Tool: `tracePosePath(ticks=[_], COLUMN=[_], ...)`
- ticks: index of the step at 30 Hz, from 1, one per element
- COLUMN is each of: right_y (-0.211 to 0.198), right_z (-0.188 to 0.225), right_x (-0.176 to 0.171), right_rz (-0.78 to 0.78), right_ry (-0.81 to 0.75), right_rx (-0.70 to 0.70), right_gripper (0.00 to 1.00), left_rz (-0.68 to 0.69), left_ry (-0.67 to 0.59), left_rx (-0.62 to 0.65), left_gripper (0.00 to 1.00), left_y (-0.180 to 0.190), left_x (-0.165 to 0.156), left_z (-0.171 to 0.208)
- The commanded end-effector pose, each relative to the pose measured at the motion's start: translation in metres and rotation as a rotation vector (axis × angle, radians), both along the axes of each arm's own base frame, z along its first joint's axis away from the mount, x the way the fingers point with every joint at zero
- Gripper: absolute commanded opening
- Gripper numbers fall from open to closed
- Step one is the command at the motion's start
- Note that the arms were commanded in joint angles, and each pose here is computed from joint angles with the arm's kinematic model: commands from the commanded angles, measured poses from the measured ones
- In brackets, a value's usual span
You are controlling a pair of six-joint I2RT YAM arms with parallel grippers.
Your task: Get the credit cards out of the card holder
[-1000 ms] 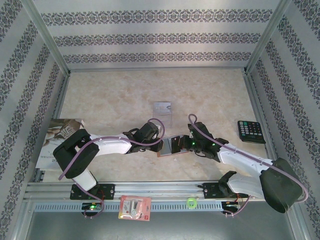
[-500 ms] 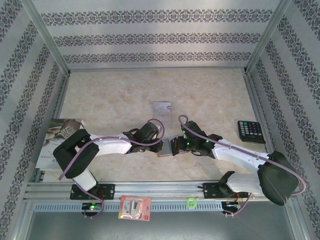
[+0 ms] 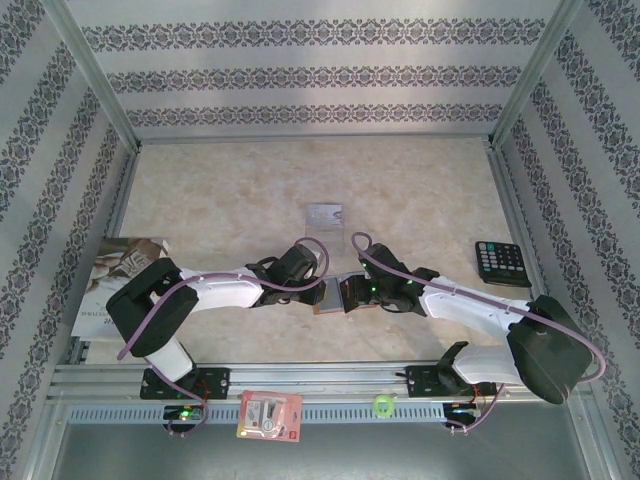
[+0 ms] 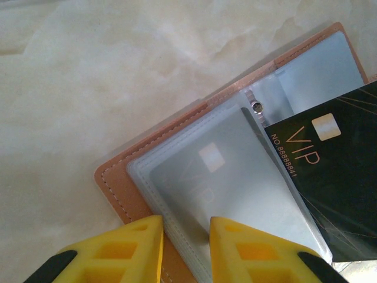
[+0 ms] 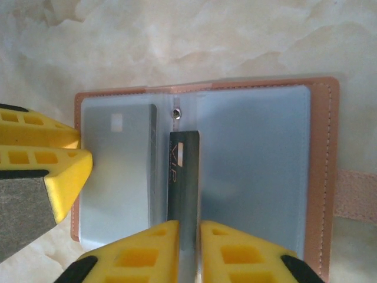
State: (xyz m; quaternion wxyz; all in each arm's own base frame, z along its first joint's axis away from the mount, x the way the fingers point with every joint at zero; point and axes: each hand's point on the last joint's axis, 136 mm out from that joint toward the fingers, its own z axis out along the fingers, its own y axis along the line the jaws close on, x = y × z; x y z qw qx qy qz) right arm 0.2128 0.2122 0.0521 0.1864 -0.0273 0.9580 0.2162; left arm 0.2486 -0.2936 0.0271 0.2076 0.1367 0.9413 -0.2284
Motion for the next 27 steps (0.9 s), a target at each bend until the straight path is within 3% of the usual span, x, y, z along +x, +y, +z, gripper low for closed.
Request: tracePosePath(ticks=[1,7,15,21,27], right_y=[0.001,0.001,0.011,0.007,0.002], right_z=[0.009,0.012,0.003,0.003,0.040], right_x=[0.009,0.011,0.008,0.011,0.021], right_rz=[-0.004,0.023,0.032,0.041,0.094], right_ry=[-0.035,-0.043,-0.001,-0.016,-0.136], right_rx=[-0.003,0.009,0.044,0.005,0.012], right_gripper=[0.07,0.00,0.16,0.00,0.00], left_rz=[-0.004,-0.011,-0.009,-0.010,-0.023], left_ry=[0.033,0.029,0.031,0.029,0.013], left_rx=[0.024,0.021,0.021,0.016,-0.002], left_gripper=[0.28,0.28,0.28,0.28,0.37], left_y=[0.005,0.003,0.005,0.004,0.003], left_x=[-0.003,-0.001,0.000,0.001,0.003], left_z=[-0.005,-0.003,-0.004,-0.002,0.007])
